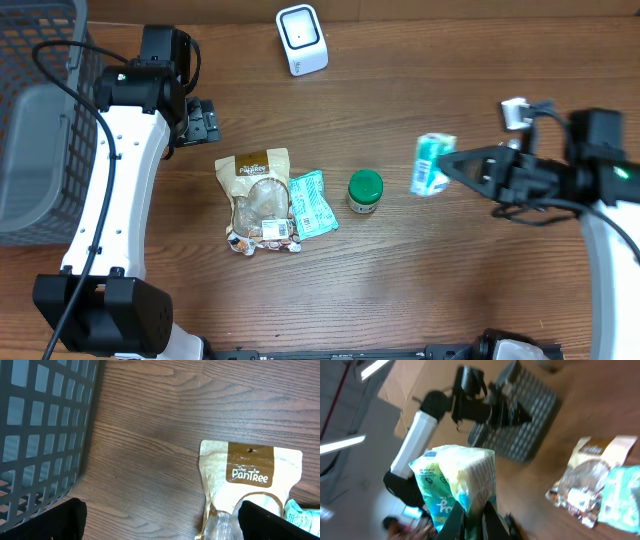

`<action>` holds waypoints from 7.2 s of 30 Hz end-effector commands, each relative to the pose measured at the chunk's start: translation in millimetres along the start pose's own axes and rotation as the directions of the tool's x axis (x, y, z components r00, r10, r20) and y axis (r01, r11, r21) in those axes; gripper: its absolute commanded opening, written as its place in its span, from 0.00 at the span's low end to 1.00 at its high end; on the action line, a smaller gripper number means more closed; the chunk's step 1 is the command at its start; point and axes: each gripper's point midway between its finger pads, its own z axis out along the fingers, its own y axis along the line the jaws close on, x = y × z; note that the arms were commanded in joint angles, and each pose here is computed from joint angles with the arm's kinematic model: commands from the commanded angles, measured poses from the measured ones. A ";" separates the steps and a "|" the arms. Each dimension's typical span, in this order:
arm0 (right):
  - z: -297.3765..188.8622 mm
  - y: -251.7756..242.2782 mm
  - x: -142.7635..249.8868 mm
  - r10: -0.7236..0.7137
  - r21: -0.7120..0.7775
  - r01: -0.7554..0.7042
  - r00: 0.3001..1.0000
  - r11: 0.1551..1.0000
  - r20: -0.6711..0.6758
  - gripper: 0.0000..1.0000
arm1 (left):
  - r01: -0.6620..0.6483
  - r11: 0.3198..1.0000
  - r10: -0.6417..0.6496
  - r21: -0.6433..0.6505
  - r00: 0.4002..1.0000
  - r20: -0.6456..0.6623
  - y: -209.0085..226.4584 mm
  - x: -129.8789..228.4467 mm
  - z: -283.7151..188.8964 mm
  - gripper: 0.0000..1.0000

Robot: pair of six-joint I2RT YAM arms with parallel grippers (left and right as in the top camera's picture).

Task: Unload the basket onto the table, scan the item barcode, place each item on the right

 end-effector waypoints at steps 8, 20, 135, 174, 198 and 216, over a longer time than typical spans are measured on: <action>-12.6 35.4 -2.1 -0.055 -0.003 0.055 0.997 0.998 0.060 0.04 | 0.000 1.000 0.000 -0.012 1.000 0.013 3.3 -4.6 -1.5 1.00; -12.6 35.3 -2.2 -0.055 -0.003 0.055 0.997 0.998 0.060 0.04 | 0.000 1.000 0.000 -0.012 1.000 0.013 3.3 -4.6 -1.5 1.00; 58.3 -87.9 -76.2 0.060 0.859 0.137 0.980 0.493 -0.191 0.04 | 0.000 1.000 0.000 -0.012 1.000 0.013 3.3 -4.6 -1.5 1.00; 252.5 -317.9 -212.0 -0.626 0.708 0.664 0.451 -0.241 -0.636 0.04 | 0.000 1.000 0.000 -0.012 1.000 0.013 3.3 -4.6 -1.5 1.00; 273.2 -329.1 -211.3 -0.668 0.655 0.688 0.330 -0.313 -0.667 0.04 | 0.000 1.000 0.000 -0.012 1.000 0.013 3.3 -4.6 -1.5 1.00; 199.1 -146.9 -242.3 -0.690 0.861 0.508 0.621 -0.006 -0.371 0.04 | 0.000 1.000 0.000 -0.012 1.000 0.013 3.3 -4.6 -1.5 0.99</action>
